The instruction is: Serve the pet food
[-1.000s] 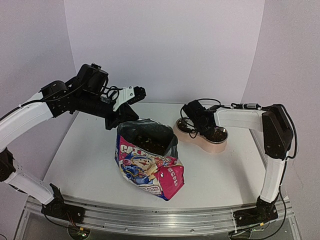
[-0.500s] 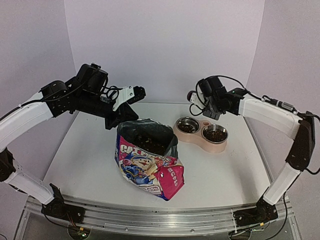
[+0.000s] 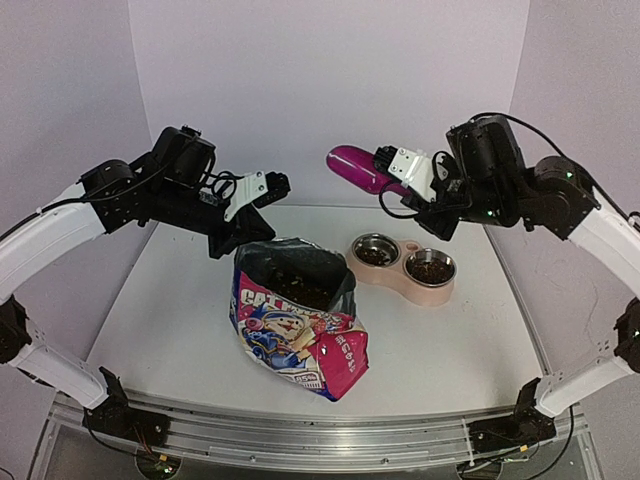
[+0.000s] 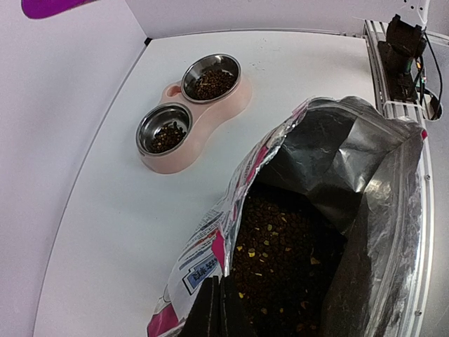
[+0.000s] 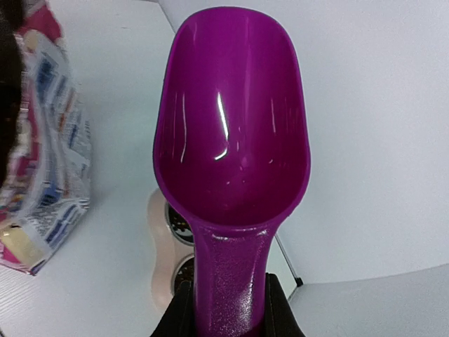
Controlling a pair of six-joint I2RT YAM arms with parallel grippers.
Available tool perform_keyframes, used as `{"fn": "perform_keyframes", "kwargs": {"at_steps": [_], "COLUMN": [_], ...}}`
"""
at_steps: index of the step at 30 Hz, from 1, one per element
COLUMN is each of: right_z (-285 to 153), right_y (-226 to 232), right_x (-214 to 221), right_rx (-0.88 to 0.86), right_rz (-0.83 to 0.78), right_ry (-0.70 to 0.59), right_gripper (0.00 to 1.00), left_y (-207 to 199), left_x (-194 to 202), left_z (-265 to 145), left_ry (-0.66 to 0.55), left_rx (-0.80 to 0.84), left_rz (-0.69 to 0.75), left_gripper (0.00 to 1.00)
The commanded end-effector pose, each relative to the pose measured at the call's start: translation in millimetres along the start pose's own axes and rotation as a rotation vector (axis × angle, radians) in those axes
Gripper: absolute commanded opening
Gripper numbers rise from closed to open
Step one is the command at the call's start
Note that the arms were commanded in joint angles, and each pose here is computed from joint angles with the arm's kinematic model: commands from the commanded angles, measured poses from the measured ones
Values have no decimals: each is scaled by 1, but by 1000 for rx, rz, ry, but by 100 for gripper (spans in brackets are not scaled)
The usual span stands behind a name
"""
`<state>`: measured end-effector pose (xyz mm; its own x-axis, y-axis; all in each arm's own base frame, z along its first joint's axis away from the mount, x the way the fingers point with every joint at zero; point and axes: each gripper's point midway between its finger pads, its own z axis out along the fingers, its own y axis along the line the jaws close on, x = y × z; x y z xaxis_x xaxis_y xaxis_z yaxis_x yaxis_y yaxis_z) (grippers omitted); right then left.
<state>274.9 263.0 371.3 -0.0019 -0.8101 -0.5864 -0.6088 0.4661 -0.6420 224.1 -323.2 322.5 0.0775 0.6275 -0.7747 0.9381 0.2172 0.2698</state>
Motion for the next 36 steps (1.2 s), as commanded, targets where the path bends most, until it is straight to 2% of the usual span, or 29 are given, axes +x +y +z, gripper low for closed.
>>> {"fn": "perform_keyframes", "kwargs": {"at_steps": [1,4,9,17,21,24,31,36], "right_z": [-43,-58,-61,-45,-46,-47,-31,-18], "right_y": [35,57,83,105,109,112,131,138], "right_x": [-22,-38,-35,-27,-28,-31,-41,-32], "right_rx": [-48,-95,-139,-184,-189,-183,-161,-134], "right_rz": [-71,-129,-249,-384,-417,-456,-573,-623], "right_ry": [-48,-84,-9,92,89,87,121,169], "right_gripper": [0,0,0,0,0,0,0,0], "left_y": [13,14,11,5,6,8,20,26], "left_x": [-6,-3,2,0,8,8,24,34], "left_z": [-6,-6,-7,-17,-20,-15,9,18], "left_ry": [-2,8,36,47,81,105,204,252], "left_rx": [-38,-34,-20,73,109,134,132,116], "left_rz": [12,11,48,109,132,139,148,163], "left_gripper": [0,0,0,28,40,45,47,42]}}
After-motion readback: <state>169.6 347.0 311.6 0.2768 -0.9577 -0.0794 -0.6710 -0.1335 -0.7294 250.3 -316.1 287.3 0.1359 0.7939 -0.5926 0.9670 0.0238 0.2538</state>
